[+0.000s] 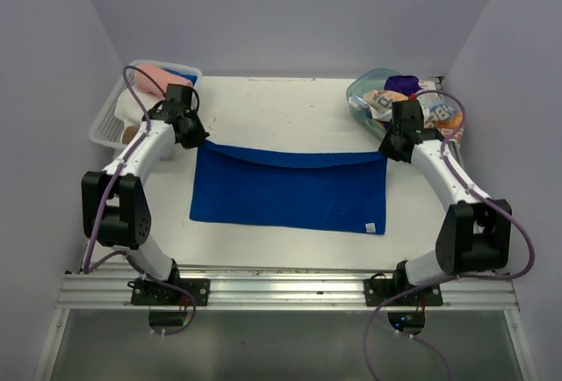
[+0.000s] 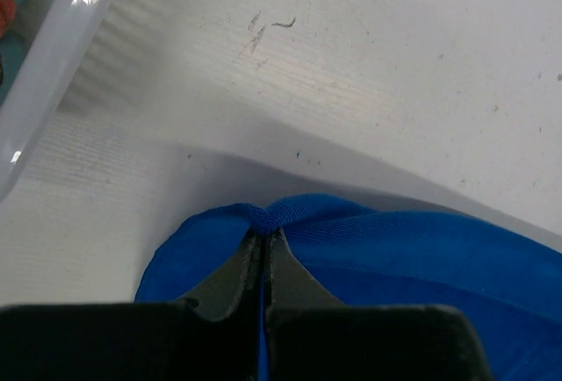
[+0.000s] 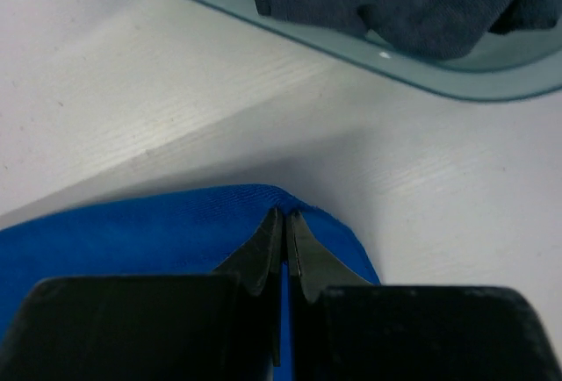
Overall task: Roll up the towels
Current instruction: Fold the towel
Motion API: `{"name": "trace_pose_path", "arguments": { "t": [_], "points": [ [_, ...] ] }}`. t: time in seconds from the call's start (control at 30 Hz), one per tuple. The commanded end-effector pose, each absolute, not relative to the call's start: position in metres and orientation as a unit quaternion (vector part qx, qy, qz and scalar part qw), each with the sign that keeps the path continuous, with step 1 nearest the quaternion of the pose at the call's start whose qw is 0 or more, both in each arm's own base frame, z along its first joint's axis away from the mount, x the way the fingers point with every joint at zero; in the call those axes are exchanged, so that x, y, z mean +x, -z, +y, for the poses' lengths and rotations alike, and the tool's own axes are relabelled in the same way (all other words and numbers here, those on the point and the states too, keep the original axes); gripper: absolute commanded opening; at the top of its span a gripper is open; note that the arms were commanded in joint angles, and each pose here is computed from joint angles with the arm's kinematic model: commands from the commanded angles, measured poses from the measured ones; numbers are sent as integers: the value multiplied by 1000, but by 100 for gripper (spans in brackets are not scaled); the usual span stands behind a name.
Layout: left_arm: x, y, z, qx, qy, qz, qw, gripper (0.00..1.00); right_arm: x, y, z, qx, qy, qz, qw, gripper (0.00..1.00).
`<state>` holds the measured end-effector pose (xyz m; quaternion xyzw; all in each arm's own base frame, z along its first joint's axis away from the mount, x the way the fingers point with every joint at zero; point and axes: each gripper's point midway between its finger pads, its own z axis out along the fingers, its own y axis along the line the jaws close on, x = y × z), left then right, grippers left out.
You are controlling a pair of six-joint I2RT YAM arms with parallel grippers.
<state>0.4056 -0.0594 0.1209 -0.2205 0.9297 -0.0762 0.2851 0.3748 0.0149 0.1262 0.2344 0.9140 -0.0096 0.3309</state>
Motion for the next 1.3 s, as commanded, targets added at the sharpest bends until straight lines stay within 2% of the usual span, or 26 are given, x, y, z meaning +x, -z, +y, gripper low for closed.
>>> {"name": "trace_pose_path", "arguments": {
  "t": [0.0,0.2,0.37,0.53,0.87,1.27],
  "points": [
    [394,-144,-51,-195,75,927,313,0,338,-130,14,235,1,916,326,0],
    [346,-133,-41,-184,54,938,289,0,271,-109,24,261,-27,926,272,0],
    [321,-132,-35,-187,42,940,283,0,239,-105,26,289,-38,922,256,0],
    [303,-118,-29,-190,25,947,257,0,223,-108,28,309,-47,919,242,0],
    [292,-147,-26,-185,24,943,274,0,206,-129,24,310,-43,916,250,0],
    [258,-77,-42,-201,59,957,203,0,177,-74,35,346,-60,915,198,0]
  ]
}}
